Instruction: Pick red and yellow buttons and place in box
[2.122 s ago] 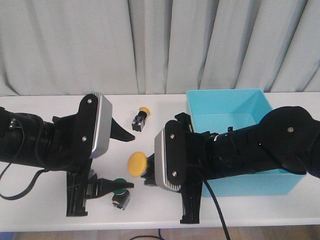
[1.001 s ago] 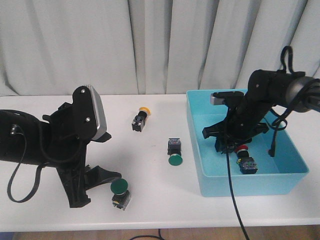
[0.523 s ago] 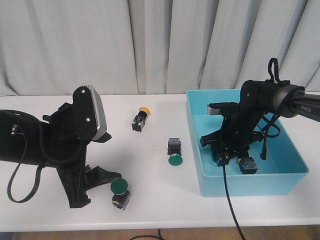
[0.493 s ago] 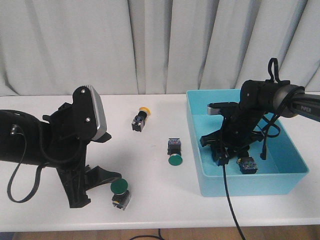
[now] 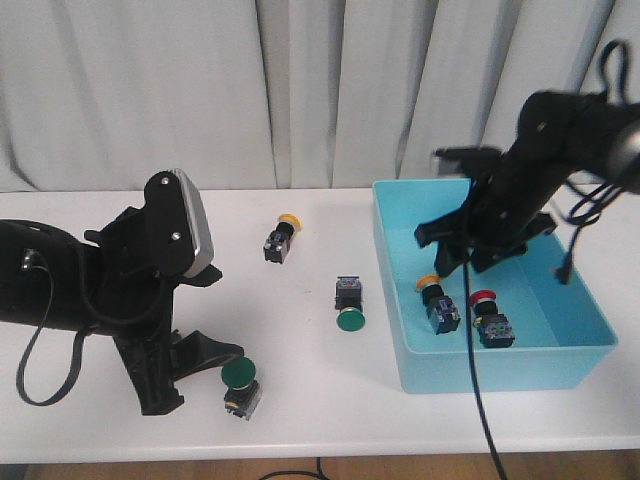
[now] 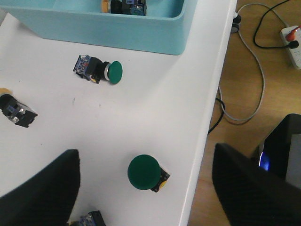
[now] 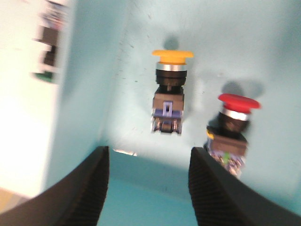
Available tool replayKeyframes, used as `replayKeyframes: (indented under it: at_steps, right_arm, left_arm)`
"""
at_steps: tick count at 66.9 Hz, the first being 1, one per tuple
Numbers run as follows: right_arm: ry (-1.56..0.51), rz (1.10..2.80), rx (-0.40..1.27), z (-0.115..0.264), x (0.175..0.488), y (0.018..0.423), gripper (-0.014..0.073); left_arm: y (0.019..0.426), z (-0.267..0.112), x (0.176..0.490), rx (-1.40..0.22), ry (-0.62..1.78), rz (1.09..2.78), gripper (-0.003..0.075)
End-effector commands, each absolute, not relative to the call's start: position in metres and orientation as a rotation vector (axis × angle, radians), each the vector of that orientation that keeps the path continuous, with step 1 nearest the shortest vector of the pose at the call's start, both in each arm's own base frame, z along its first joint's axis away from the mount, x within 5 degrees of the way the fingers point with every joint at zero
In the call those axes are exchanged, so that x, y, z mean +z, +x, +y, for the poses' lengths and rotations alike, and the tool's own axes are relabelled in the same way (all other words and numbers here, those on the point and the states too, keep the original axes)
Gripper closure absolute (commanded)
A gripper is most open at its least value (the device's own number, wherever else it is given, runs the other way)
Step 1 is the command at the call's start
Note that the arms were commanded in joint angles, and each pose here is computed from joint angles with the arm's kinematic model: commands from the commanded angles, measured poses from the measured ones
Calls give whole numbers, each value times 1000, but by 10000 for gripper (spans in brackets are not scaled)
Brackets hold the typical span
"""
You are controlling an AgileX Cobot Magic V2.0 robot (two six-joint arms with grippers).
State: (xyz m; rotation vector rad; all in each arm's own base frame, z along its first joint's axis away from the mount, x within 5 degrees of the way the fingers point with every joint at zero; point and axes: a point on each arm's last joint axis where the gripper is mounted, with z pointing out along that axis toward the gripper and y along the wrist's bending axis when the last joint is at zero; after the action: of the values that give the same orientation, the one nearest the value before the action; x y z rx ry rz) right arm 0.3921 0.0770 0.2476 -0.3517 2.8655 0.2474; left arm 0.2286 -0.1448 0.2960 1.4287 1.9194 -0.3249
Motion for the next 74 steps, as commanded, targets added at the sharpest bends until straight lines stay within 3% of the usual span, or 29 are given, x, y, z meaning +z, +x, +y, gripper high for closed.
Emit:
replayKeyframes:
  at_steps: [1,16,37,59,74]
  right_arm:
    - [-358,2716,246,71,308,362,216]
    - [-350,2595,201,55,334,280,216]
    - [-342,2567,153,38,321,189,216]
    - [-322,2370,138,32,320,154,218]
    - [-305,2290,133,30,317,147,327]
  left_arm:
    - [227,-147,313,-366,1316,1907,162]
    - [226,-147,313,-453,1178,2023,162]
    - [225,-147,312,-473,1168,2046,163]
    - [225,-147,312,-476,1158,2043,169]
    - [226,-147,313,-472,1152,2039,279]
